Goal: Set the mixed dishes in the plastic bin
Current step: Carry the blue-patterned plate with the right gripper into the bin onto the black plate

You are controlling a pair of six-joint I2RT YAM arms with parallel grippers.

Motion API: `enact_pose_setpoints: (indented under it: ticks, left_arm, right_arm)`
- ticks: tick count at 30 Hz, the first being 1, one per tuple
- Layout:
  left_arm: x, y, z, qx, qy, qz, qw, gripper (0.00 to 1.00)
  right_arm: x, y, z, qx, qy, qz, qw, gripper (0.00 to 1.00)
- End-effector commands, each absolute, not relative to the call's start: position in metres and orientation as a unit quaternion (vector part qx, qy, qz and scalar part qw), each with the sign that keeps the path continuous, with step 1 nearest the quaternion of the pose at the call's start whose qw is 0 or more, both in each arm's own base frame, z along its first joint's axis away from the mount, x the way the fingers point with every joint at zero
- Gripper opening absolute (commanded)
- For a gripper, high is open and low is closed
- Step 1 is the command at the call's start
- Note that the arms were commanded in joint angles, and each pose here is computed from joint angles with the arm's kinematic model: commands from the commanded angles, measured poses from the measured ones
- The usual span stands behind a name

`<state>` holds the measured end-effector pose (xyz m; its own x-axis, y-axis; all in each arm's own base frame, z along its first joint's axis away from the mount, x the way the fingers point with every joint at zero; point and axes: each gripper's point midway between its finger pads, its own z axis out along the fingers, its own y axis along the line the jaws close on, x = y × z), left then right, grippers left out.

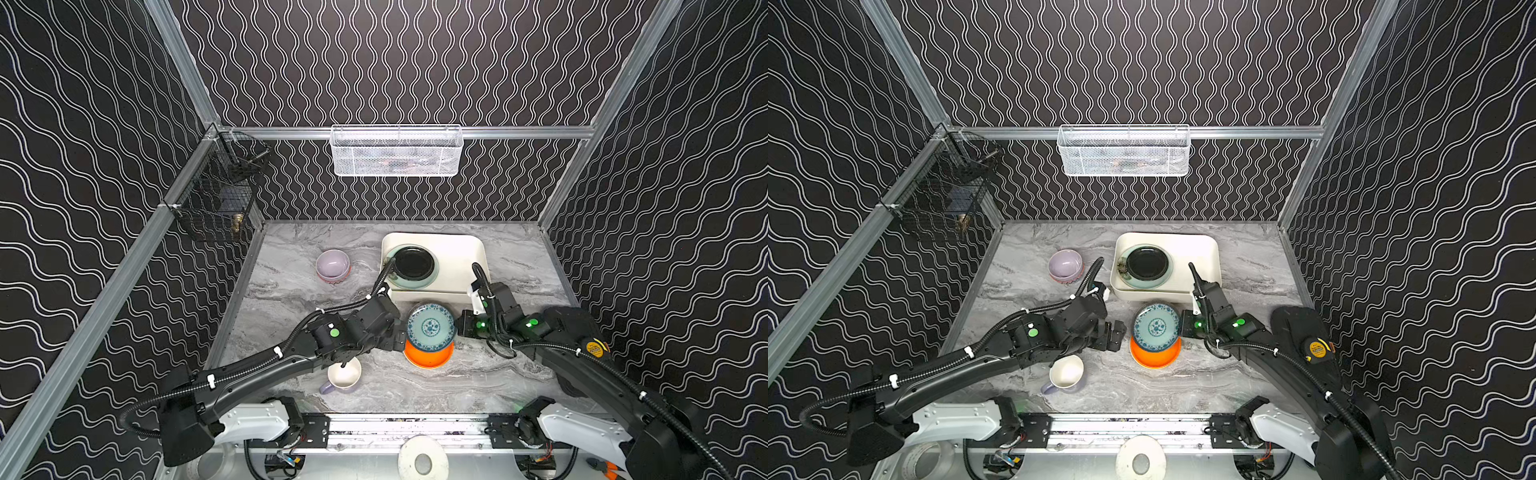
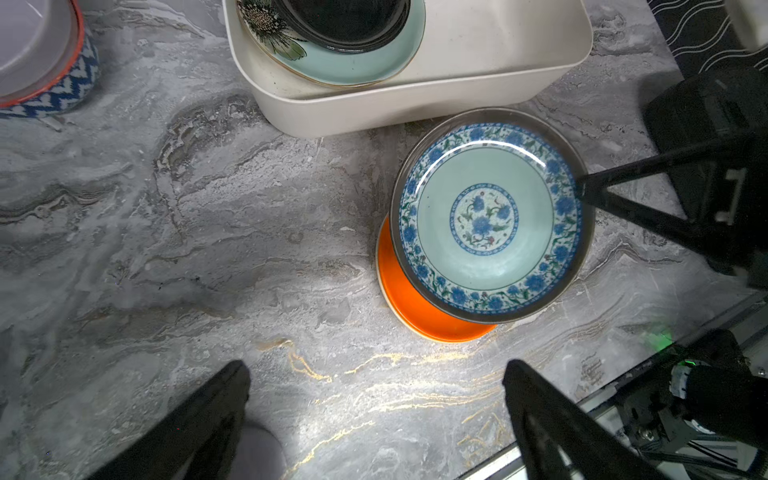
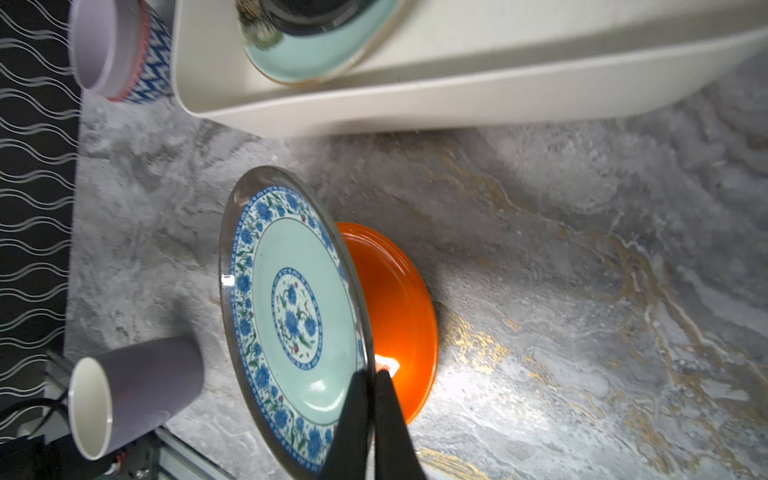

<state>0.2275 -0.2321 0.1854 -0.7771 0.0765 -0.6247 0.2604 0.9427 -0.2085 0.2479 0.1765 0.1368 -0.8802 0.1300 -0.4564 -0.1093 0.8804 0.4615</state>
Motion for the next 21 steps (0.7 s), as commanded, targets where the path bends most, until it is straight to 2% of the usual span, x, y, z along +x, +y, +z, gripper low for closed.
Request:
enact_pose_setpoints:
  ticks: [1,9,12,21]
  left_arm:
    - [0.231,-0.224,0.191,0.082,0.929,-0.129,0.336,0.99]
    - [0.235,-0.217,0.201,0.074,0.923,-0.124,0.356,0.99]
    - [0.240,-0.219,0.202,0.074,0.920,-0.126,0.363,0.99]
    - [0.261,-0.228,0.196,0.079,0.919,-0.133,0.362,0.99]
  right_arm:
    - [0.256,0.176,0.154,0.010,0.934,0.246,0.260,0.02]
    - [0.310,0.176,0.188,0.019,0.923,0.242,0.300,0.02]
    - [0.346,0.171,0.197,0.035,0.917,0.241,0.315,0.02]
    - [0.441,0.181,0.176,0.059,0.922,0.239,0.299,0.02]
